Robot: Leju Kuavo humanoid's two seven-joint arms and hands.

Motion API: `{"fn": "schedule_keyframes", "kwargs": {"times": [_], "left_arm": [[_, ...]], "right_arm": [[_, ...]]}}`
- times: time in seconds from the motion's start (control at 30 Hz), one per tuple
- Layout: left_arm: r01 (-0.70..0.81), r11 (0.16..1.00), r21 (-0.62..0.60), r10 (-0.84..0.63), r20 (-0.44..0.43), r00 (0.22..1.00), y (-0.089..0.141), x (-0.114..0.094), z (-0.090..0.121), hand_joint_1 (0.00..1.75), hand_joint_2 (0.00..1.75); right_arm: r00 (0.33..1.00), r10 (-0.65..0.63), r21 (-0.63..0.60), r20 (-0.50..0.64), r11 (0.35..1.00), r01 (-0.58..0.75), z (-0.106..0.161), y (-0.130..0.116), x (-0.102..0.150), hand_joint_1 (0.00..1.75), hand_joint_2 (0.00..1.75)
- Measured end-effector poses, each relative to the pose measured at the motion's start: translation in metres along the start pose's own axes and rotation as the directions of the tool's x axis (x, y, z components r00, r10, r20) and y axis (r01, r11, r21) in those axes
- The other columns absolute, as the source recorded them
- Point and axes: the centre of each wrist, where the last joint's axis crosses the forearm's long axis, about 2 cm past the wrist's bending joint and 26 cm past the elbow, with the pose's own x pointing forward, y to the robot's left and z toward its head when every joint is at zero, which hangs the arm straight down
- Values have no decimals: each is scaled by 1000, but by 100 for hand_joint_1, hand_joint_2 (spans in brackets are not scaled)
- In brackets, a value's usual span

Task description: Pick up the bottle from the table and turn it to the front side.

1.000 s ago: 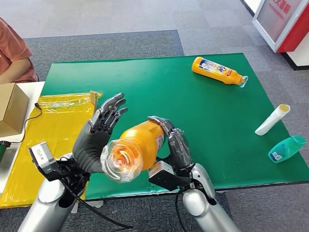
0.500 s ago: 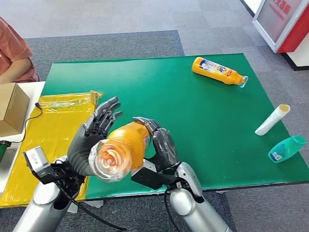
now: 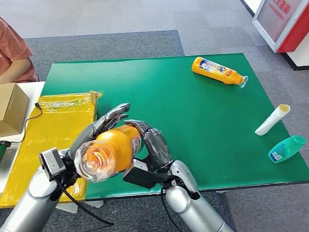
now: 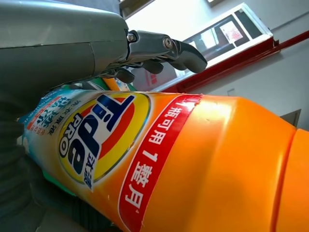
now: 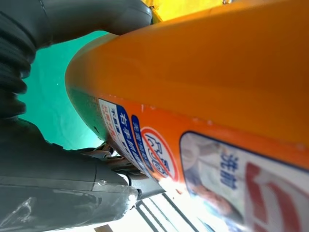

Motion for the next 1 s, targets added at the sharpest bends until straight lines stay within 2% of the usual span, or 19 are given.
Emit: {"fn": "schedule_keyframes", "kwargs": {"times": [0.03, 0.17, 0.73, 0.77, 0.87, 0.9, 1.0], "left_arm": [[3, 1000, 1, -3, -2, 1000, 1, 0, 0, 0, 175], [19, 1000, 8, -19, -7, 1000, 2, 0, 1, 174, 175], [48, 997, 63, -49, 29, 998, -2, 2, 0, 175, 175], [44, 997, 66, -46, 29, 999, -3, 2, 0, 175, 175], [34, 996, 77, -36, 30, 999, -5, 1, 1, 175, 175], [37, 996, 85, -39, 30, 999, -5, 1, 2, 175, 175], [92, 986, 141, -97, 29, 995, -9, 3, 4, 175, 175]], "right_arm": [[1000, 2, 2, 0, 1000, -2, 0, 0, 0, 175, 175], [1000, 10, 7, 0, 1000, -10, 0, 1, 0, 175, 175], [999, 25, 27, -21, 999, -24, -1, 2, -3, 175, 175], [999, 26, 29, -22, 999, -25, -1, 2, -3, 159, 175], [999, 22, 36, -27, 999, -21, 0, 3, -4, 28, 175], [999, 13, 40, -32, 999, -12, 0, 3, -4, 0, 175], [997, -50, 51, -64, 997, 53, 2, 4, -7, 0, 175]]}}
